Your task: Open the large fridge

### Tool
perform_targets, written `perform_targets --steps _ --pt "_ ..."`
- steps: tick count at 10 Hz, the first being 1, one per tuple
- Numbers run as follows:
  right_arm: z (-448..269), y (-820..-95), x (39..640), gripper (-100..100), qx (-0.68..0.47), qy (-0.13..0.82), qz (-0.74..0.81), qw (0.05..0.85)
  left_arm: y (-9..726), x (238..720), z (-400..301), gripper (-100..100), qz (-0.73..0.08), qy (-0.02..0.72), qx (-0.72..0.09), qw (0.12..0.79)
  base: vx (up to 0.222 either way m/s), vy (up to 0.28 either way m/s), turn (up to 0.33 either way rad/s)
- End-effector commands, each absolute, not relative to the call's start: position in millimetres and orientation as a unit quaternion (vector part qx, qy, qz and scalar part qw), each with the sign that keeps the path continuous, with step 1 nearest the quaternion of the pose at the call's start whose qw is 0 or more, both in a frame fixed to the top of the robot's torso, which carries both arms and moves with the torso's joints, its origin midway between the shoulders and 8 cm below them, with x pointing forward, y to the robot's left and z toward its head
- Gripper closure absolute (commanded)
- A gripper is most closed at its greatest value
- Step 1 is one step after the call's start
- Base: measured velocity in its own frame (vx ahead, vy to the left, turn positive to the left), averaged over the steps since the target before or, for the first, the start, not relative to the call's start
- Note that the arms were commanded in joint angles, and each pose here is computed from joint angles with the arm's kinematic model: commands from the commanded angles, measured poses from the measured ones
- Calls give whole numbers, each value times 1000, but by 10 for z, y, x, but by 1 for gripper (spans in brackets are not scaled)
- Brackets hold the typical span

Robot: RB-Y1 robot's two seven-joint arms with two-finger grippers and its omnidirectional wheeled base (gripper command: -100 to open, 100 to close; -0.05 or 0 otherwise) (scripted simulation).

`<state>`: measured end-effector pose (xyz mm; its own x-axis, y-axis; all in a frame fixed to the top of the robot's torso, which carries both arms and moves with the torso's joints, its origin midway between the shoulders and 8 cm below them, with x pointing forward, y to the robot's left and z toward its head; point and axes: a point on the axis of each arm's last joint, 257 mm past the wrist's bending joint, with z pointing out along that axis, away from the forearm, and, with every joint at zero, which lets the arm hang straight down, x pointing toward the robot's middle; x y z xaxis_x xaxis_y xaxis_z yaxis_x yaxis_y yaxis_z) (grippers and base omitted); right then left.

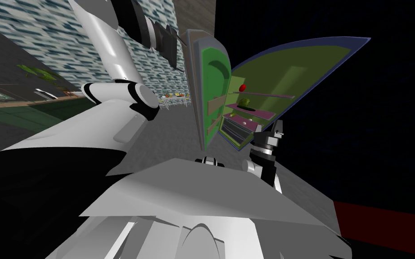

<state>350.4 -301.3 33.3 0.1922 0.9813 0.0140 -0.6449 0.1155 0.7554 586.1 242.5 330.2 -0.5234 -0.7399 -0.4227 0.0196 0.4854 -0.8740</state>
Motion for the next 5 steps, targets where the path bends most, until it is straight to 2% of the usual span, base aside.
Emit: perform_targets --steps 1,5 --pt "333 -3013 3504 0 325 259 580 700 2438 5861 3294 0 -446 750 -241 425 -6 10 19" --pt "333 -3013 3504 0 325 259 580 700 2454 5846 3325 0 -447 748 -241 427 -6 1 9"
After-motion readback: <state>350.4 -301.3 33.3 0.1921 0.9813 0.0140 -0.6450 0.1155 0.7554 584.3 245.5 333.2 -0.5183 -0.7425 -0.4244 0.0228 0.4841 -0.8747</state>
